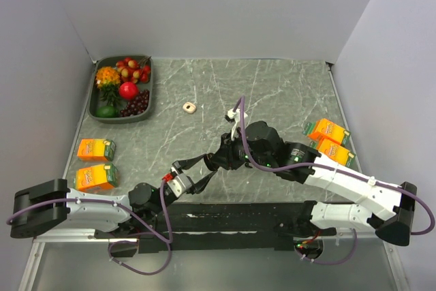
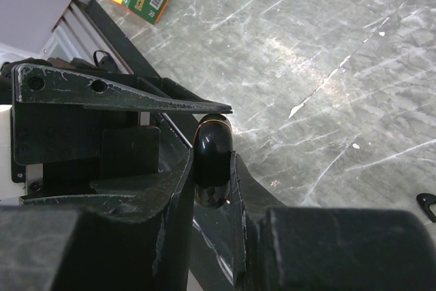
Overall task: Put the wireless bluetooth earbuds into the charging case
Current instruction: Open the charging case.
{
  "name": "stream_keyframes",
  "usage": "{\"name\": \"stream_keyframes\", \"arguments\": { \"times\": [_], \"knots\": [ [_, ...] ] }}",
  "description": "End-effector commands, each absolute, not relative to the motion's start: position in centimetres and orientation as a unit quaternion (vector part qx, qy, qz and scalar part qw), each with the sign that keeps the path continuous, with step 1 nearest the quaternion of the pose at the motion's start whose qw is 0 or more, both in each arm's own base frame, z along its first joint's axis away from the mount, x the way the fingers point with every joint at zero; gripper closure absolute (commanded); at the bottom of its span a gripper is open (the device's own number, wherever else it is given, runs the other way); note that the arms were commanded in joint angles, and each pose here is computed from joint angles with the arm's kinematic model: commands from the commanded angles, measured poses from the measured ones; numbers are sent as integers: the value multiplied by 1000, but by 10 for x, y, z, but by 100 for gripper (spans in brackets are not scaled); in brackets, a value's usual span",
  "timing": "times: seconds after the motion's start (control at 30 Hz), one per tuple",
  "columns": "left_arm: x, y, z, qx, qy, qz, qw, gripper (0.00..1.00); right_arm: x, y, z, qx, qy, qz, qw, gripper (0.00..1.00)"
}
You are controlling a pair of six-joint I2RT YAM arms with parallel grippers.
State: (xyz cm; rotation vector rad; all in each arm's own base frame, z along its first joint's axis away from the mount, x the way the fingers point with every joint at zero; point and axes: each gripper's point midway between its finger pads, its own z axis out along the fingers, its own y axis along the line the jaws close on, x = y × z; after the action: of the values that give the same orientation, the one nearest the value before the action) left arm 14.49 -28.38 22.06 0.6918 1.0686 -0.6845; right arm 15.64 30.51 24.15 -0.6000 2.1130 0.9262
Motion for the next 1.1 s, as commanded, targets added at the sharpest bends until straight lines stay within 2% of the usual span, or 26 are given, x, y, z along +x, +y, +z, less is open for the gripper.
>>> {"name": "stream_keyframes", "arguments": {
  "times": [0.0,0.3,0.7,0.77,0.8,0.87,1.07],
  "knots": [
    [141,-262,281,223,424,-357,802,99,170,277,244,-214,834,308,406,78],
    [143,-264,278,227,428,-352,801,99,171,272,244,-208,835,303,409,65],
    [142,-264,278,226,429,-354,800,99,173,266,245,-198,835,301,417,61],
    [143,-264,276,228,431,-352,799,99,174,266,256,-190,825,313,430,56],
    [143,-264,277,227,430,-353,799,99,173,267,261,-190,820,321,433,45],
    [143,-265,276,228,431,-354,798,99,169,271,270,-194,809,344,435,33],
    [142,-266,277,230,430,-355,798,99,167,279,272,-191,804,381,416,26]
  ]
}}
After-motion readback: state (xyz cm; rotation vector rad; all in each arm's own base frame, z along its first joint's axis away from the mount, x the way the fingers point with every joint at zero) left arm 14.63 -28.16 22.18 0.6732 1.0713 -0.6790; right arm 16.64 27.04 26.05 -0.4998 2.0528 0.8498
